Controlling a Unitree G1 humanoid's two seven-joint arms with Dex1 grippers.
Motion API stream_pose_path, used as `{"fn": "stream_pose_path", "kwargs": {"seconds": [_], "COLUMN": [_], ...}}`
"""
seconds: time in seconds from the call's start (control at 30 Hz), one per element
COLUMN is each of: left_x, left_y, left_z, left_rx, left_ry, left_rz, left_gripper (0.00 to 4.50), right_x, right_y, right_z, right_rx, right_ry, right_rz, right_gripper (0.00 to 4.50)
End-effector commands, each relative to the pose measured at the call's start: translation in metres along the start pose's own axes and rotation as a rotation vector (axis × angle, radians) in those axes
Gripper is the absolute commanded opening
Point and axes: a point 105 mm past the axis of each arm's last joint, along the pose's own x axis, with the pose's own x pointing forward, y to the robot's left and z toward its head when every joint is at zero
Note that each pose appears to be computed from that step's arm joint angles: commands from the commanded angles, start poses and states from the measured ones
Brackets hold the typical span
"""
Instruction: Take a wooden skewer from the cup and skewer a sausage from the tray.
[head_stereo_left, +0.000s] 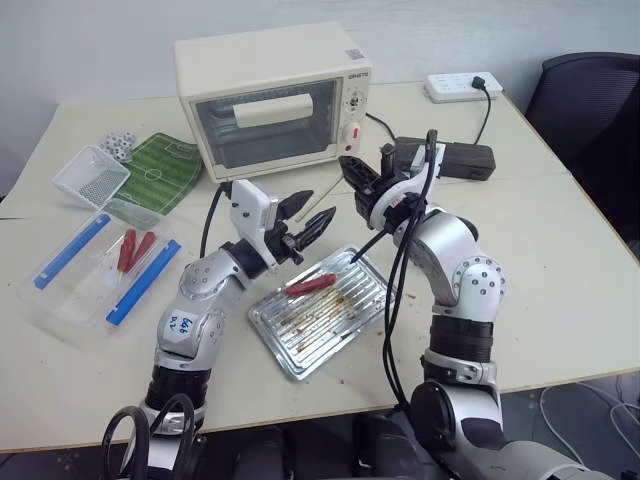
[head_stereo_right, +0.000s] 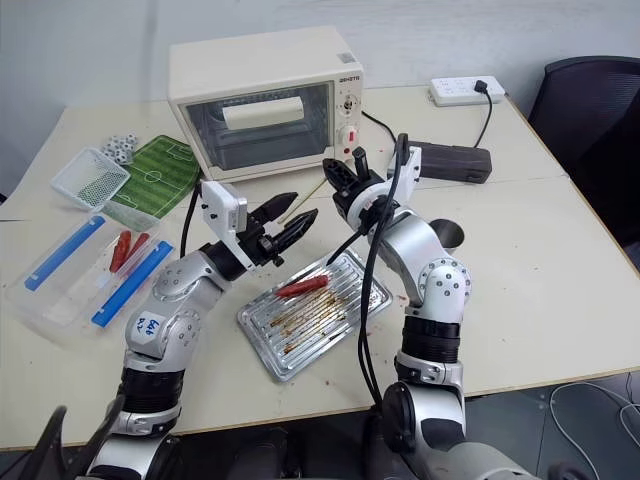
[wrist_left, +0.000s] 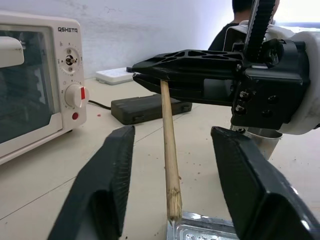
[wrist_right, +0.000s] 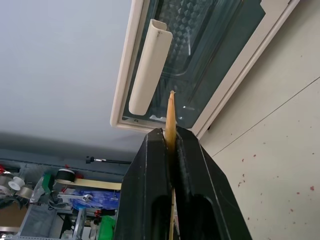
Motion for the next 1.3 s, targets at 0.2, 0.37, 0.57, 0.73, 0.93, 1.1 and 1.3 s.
{"fn": "stream_pose_path", "kwargs": {"seconds": [0.2, 0.37, 0.57, 0.73, 0.93, 1.1, 1.3], "left_x": [0.001, 0.004, 0.006, 0.007, 0.008, 0.008, 0.006], "left_y": [-0.001, -0.002, 0.000, 0.000, 0.001, 0.003, 0.008], "left_z": [0.011, 0.011, 0.013, 0.014, 0.015, 0.017, 0.016], "left_rx": [0.032, 0.036, 0.034, 0.033, 0.030, 0.030, 0.043], "left_ry": [-0.042, -0.048, -0.060, -0.067, -0.084, -0.083, -0.069], "left_rz": [-0.004, -0.008, -0.002, -0.002, -0.001, 0.010, 0.029], "left_gripper": [0.72, 0.72, 0.72, 0.72, 0.08, 0.08, 0.00], "right_x": [0.001, 0.000, 0.000, 0.000, 0.000, -0.001, -0.002], "right_y": [0.015, 0.015, 0.015, 0.016, 0.015, 0.015, 0.019], "right_z": [-0.001, 0.000, -0.001, -0.001, 0.000, 0.001, 0.001], "right_rx": [-0.019, -0.014, -0.012, -0.009, -0.008, -0.012, 0.004], "right_ry": [0.002, 0.000, -0.001, -0.005, -0.009, -0.012, -0.013], "right_rz": [0.058, 0.056, 0.057, 0.059, 0.060, 0.061, 0.093], "right_gripper": [0.00, 0.00, 0.00, 0.00, 0.00, 0.00, 1.04]}}
